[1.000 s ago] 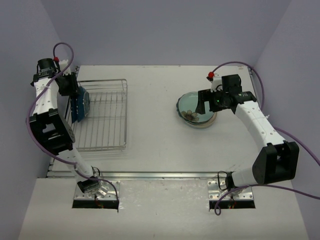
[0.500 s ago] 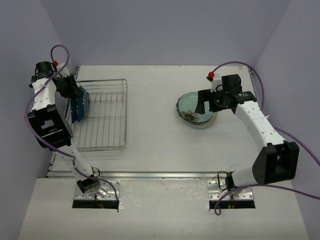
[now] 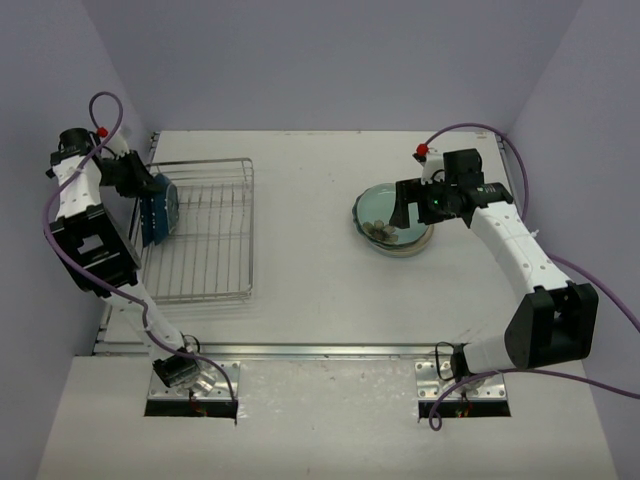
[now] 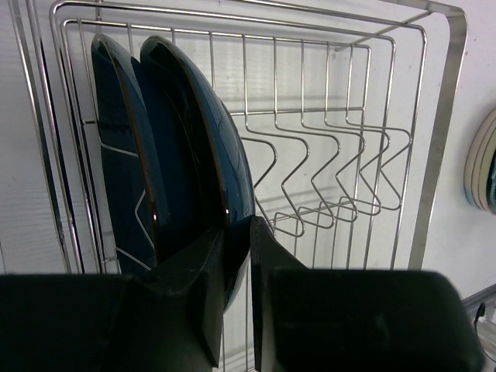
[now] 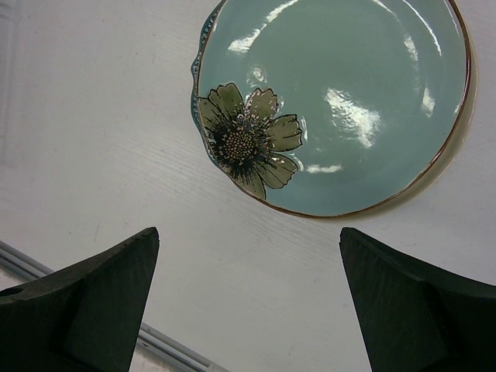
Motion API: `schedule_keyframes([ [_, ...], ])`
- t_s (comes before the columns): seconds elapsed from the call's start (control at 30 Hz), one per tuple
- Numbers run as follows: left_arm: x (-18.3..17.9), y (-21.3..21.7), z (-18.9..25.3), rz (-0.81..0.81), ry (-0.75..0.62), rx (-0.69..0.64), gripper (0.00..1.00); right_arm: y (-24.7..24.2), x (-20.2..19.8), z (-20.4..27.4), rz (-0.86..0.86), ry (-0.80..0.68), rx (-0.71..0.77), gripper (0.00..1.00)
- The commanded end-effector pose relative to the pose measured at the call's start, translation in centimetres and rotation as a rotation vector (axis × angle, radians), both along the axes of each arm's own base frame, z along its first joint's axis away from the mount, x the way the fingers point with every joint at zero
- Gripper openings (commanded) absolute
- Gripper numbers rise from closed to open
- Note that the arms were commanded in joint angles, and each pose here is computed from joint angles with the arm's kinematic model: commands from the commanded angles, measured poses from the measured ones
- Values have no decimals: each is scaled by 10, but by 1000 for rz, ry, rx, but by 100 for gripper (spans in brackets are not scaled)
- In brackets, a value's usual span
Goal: Unload the plates from the dish rack
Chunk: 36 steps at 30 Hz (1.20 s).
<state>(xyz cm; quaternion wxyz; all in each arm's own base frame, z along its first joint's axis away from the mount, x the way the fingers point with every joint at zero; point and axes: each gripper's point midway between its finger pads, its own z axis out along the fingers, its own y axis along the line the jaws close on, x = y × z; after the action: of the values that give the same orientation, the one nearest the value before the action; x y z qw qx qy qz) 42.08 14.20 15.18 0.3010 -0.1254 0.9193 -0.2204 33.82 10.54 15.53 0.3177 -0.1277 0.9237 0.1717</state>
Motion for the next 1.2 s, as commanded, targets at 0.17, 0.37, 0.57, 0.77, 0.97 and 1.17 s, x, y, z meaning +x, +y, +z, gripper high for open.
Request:
schedule_keyframes([
  [0.17, 7, 1, 69, -24, -167, -67, 0, 6, 8, 24, 11, -67, 26, 99],
  [0.37, 12, -9, 95, -50, -226, -127, 0, 8, 10, 28, 16, -75, 33, 99],
  [0.57, 15, -15, 120, -75, -276, -157, 0, 8, 11, 31, 17, -80, 35, 99],
  [0.77, 11, -25, 151, -105, -347, -79, 0, 11, 12, 34, 18, -80, 48, 99],
  [0.97, 7, -42, 166, -146, -374, -171, 0, 13, 15, 38, 20, -77, 63, 99],
  [1.17, 6, -56, 162, -187, -363, -336, 0, 9, 12, 36, 16, -86, 42, 99],
])
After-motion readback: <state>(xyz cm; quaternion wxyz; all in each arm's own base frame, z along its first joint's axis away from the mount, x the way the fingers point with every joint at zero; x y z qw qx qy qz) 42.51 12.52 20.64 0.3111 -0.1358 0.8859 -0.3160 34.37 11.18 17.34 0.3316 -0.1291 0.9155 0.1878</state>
